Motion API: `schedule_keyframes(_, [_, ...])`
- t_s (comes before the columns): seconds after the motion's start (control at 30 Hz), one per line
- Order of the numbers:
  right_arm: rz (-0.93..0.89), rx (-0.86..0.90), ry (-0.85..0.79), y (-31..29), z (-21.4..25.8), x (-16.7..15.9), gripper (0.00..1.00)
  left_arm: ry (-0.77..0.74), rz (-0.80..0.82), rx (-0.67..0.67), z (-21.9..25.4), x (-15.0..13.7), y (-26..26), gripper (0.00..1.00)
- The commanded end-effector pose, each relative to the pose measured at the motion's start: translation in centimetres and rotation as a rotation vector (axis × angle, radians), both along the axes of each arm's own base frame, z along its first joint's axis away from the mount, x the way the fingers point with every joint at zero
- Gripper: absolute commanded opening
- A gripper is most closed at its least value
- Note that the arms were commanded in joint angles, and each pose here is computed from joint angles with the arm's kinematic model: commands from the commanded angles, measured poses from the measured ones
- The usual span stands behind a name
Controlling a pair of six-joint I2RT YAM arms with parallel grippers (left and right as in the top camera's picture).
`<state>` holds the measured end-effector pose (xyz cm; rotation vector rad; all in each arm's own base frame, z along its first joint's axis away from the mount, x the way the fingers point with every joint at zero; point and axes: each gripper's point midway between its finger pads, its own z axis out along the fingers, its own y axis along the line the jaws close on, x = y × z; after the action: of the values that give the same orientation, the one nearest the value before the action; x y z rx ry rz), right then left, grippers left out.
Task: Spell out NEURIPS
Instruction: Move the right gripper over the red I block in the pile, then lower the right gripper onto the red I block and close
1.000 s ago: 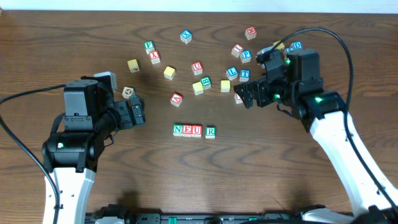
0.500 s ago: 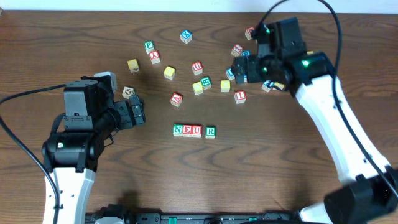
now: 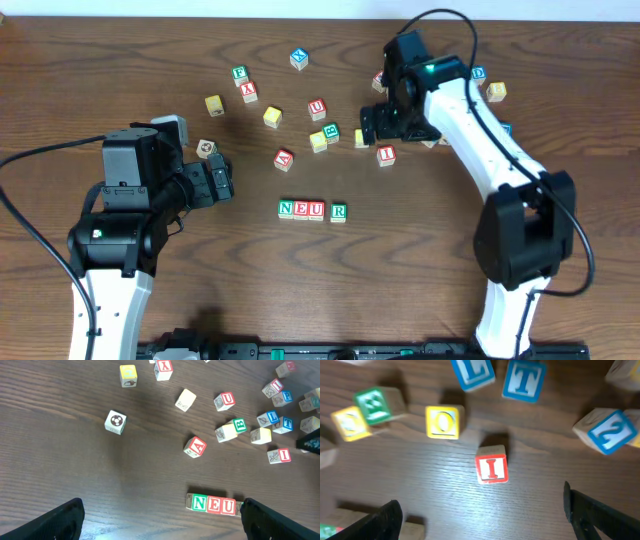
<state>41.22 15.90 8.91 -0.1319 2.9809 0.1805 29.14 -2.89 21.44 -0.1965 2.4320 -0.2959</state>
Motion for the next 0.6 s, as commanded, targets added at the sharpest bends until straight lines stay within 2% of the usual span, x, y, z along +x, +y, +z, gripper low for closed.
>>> schedule_keyframes(0.0, [-0.011,-0.01,0.0,0.3,0.1,0.2,0.99,-0.026,-0.009,-0.003,1.1,0.3,0.0,0.98])
schedule_keyframes(0.1, [-0.006,-0.026,0.017,0.3,-0.4,-0.1,0.98,-0.026,-0.009,-0.003,1.1,0.3,0.0,0.98])
schedule_keyframes(0.3, [0.013,-0.067,0.015,0.7,-0.8,-0.5,0.88,-0.026,-0.009,-0.003,1.1,0.3,0.0,0.98])
schedule_keyframes(0.57, [0.029,-0.083,0.044,1.2,-2.2,-0.8,0.91,-0.026,-0.009,-0.003,1.1,0.3,0.0,0.98])
